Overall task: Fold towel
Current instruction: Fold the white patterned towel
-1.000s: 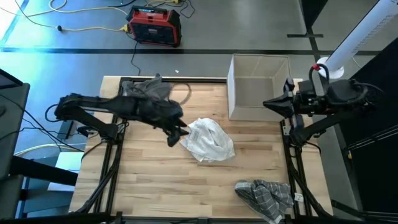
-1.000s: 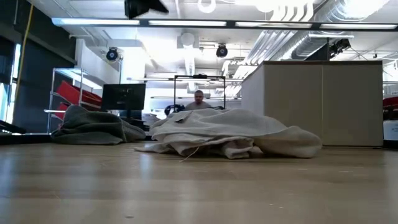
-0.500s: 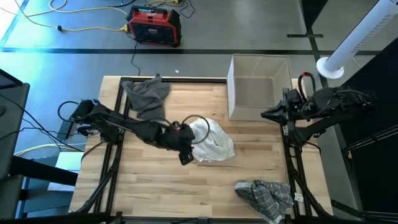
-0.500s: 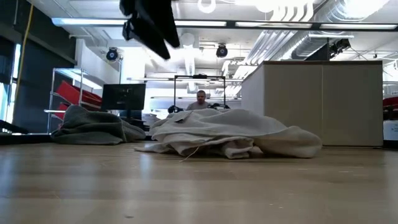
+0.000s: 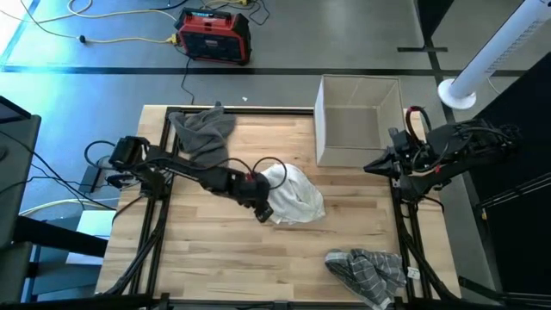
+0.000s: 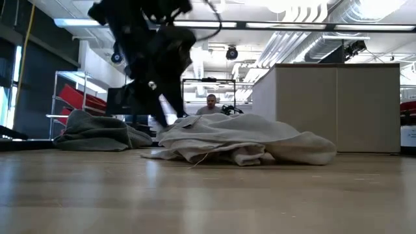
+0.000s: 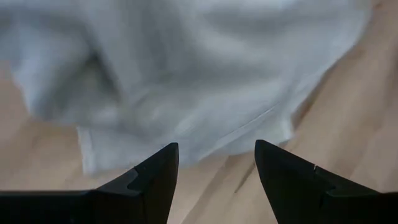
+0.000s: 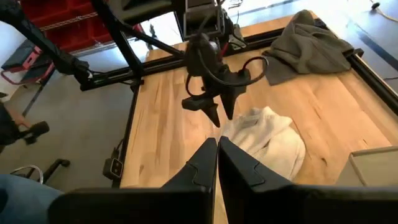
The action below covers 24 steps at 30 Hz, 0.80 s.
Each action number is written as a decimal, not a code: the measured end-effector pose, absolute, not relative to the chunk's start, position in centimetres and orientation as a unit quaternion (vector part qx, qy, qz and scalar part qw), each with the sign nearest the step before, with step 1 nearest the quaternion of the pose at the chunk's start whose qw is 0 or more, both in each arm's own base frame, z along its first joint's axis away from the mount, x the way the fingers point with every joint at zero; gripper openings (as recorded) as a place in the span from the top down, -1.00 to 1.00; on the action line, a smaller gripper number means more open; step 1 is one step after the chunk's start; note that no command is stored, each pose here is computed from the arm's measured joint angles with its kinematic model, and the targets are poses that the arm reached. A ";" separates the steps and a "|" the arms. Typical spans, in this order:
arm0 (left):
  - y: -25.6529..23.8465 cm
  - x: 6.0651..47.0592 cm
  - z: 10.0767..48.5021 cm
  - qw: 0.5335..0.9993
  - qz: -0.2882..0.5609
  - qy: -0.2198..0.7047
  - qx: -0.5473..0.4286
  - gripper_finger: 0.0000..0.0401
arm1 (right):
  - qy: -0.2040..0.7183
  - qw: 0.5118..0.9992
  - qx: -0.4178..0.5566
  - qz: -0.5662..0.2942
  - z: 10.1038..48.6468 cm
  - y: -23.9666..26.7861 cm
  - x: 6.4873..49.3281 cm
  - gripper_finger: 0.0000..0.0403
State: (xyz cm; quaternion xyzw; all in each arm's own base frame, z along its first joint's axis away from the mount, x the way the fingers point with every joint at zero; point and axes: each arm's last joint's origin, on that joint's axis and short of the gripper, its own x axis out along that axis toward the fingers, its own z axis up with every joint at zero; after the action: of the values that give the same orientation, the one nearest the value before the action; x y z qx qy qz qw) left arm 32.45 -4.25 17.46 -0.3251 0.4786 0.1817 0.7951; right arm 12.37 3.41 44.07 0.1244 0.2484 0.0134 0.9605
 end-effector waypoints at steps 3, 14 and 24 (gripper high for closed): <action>-3.5 32.0 16.1 0.777 0.168 0.477 -0.374 -0.02 | 0.258 0.958 0.123 0.013 43.9 3.4 12.3 1.00; -1.5 32.0 15.3 0.771 0.198 0.439 -0.417 0.00 | 0.260 0.958 0.119 0.003 43.8 3.3 12.2 1.00; -1.4 32.0 15.4 0.751 0.167 0.454 -0.450 0.71 | 0.256 0.960 0.115 -0.013 43.8 3.2 12.2 1.00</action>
State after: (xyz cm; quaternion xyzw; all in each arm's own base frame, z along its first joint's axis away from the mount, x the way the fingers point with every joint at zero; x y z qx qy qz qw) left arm 32.00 -1.43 15.38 -0.4496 0.4538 0.1671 0.7510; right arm 12.25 3.22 43.84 0.1148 0.2559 -0.0131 0.9598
